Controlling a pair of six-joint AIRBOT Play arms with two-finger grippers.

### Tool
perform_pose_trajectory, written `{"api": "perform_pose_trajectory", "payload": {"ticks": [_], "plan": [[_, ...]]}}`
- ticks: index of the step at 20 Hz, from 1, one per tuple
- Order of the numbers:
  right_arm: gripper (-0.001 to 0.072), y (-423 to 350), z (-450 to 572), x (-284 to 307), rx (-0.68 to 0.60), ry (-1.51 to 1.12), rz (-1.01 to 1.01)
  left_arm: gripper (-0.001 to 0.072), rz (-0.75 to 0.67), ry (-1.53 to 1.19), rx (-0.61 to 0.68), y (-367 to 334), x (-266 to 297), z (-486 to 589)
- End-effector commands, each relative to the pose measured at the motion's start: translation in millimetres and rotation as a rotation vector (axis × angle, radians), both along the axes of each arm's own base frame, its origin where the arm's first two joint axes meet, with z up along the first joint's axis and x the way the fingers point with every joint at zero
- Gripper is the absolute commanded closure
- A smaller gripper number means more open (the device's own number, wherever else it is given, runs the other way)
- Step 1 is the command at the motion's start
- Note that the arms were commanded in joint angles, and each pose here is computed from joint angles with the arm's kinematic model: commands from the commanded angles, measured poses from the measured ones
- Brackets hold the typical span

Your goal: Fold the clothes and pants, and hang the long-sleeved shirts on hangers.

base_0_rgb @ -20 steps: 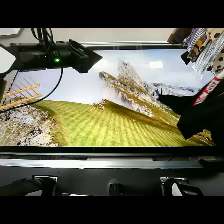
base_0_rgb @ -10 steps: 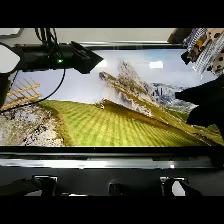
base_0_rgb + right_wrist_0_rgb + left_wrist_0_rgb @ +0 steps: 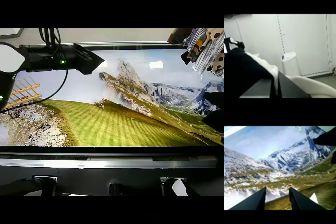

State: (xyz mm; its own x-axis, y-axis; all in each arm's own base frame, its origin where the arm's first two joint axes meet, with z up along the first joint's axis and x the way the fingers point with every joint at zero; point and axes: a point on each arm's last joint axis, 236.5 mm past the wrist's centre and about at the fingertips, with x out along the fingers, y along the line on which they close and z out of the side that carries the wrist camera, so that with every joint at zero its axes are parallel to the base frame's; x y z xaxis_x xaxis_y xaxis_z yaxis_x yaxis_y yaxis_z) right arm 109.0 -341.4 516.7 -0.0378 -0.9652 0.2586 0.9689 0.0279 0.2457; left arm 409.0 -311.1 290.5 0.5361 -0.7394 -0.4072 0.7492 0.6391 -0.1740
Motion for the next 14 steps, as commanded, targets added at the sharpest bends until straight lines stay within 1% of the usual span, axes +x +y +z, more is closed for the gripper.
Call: {"api": "perform_pose_trajectory", "payload": {"ticks": [1,5,9,12,14], "plan": [[0.0672,-9,6,-6,-0.037,-0.076,0.016,0.0375,0.0,0.001,0.0,0,0,-1],[0.0673,-16,1,-2,-0.034,-0.102,0.012,0.0374,0.0,0.001,0.0,0,0,-1],[0.0673,-29,-7,-13,0.005,-0.072,-0.095,0.0374,0.0,0.001,0.001,0,0,-1],[0.0673,-28,6,-11,-0.03,-0.069,-0.097,0.0375,0.0,0.001,0.002,0,0,-1],[0.0673,-26,15,-22,-0.056,-0.064,-0.133,0.0375,0.0,0.002,0.002,0,0,-2]]}}
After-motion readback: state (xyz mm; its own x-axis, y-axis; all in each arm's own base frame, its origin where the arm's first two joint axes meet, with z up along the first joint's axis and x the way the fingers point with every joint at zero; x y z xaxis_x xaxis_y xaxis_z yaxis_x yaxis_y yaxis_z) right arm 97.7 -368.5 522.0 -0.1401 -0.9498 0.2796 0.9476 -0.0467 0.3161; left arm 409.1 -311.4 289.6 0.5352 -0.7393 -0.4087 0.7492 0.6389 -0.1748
